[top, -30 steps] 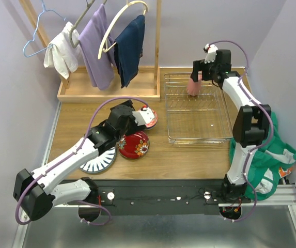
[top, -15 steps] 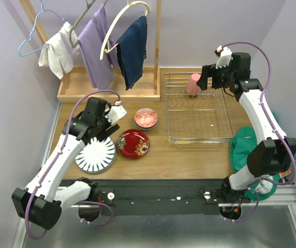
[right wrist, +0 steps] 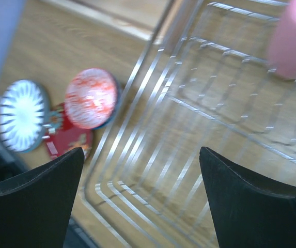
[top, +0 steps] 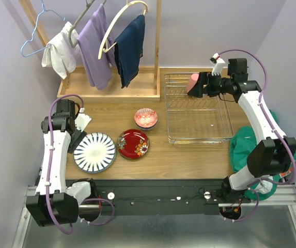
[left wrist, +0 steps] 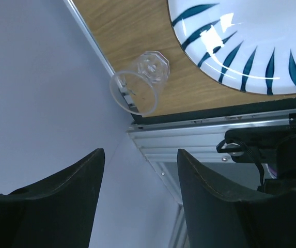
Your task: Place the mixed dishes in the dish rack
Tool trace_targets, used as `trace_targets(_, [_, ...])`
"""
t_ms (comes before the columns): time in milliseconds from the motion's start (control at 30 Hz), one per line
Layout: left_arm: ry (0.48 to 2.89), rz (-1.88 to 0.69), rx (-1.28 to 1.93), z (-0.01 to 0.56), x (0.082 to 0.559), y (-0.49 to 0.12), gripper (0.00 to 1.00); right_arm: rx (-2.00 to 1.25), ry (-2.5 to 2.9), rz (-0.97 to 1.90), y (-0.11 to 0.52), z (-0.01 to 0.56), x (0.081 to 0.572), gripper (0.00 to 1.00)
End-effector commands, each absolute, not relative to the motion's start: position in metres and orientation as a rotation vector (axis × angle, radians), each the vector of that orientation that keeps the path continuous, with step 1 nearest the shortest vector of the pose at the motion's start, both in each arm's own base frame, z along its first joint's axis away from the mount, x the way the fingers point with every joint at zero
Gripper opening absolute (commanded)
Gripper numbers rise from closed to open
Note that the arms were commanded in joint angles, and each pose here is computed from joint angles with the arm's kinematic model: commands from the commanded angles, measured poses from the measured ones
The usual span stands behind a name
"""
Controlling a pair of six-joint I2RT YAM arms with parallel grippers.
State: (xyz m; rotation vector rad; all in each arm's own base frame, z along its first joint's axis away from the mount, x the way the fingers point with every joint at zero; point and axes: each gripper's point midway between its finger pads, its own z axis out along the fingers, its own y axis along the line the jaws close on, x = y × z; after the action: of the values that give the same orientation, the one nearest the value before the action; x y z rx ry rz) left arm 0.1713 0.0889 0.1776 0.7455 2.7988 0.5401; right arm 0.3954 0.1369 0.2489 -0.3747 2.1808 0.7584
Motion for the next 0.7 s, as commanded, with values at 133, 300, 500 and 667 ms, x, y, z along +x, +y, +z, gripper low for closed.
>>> trace_targets(133, [2.926,0.321,0.65,0.142,0.162,0.081,0.63,-0.28,2.296,1.081,0.166,0.253,0.376,0.79])
trace_targets(300, [2.942,0.309,0.583,0.123,0.173,0.094,0.59,-0.26,2.34,1.047,0.161,0.251,0.375,0.79])
trace_targets(500, [2.967,0.255,0.518,0.105,0.177,0.104,0.56,-0.251,2.334,1.001,0.157,0.252,0.374,0.79])
trace_targets(667, [3.016,0.22,0.516,0.086,0.171,0.109,0.54,-0.249,2.32,0.978,0.154,0.251,0.369,0.79])
